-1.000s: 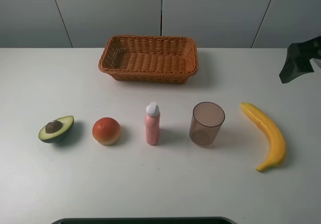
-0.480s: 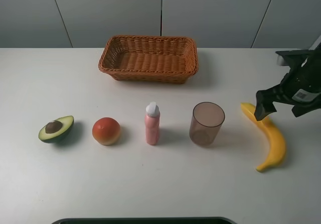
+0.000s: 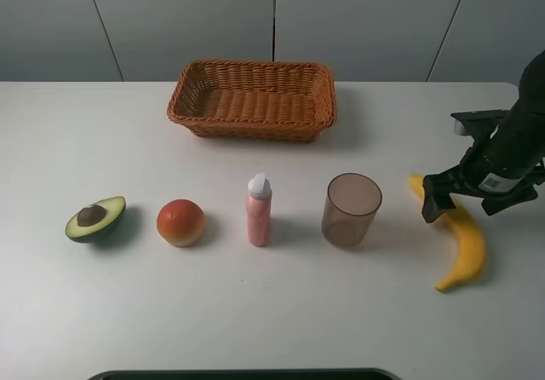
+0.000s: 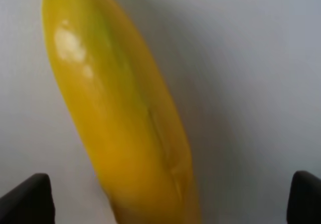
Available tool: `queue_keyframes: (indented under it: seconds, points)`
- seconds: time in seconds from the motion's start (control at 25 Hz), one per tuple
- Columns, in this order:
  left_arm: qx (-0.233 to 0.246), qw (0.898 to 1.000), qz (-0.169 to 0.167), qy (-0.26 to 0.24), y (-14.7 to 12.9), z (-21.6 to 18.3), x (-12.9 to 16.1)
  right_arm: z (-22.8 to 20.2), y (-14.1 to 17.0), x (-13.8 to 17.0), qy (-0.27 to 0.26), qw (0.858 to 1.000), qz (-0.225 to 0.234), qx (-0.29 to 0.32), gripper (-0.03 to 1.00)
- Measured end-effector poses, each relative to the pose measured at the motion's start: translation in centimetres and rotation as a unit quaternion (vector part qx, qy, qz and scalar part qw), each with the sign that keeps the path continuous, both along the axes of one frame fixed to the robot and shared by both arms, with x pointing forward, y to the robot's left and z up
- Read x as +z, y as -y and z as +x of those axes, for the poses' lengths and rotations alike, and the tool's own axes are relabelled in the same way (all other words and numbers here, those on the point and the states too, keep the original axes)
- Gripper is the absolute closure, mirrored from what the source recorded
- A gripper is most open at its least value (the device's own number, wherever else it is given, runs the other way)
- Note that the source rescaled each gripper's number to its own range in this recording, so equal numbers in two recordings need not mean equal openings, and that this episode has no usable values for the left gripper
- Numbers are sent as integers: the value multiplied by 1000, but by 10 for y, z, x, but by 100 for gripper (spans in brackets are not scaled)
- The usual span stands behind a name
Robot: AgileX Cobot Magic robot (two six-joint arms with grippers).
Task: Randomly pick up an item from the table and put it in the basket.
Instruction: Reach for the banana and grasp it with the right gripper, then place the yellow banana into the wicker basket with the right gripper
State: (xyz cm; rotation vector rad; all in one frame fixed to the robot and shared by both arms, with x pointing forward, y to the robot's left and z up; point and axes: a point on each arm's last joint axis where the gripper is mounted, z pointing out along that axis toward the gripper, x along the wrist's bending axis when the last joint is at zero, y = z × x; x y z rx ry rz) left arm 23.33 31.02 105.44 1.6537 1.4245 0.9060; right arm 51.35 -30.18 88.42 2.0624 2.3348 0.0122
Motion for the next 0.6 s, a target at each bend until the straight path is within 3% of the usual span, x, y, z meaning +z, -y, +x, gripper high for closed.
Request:
queue_keyframes:
  seconds: [0.12,0.2,0.28,0.4,0.44,0.6]
  points:
    - [0,1000,0,0,0,0,0,0,0,-3,-2,1000,-1,1,-3]
    - [0,1000,0,0,0,0,0,0,0,-3,-2,1000,-2,4,8]
    - [0,1000,0,0,0,0,0,0,1,-4,-2,1000,-5,7,31]
    - [0,1000,0,0,0,0,0,0,1,-6,-7,1000,-8,11,90]
    - [0,1000,0,0,0,0,0,0,2,-7,-10,1000,-8,12,97]
    - [0,1000,0,0,0,0,0,-1,2,-7,-18,1000,-12,16,95]
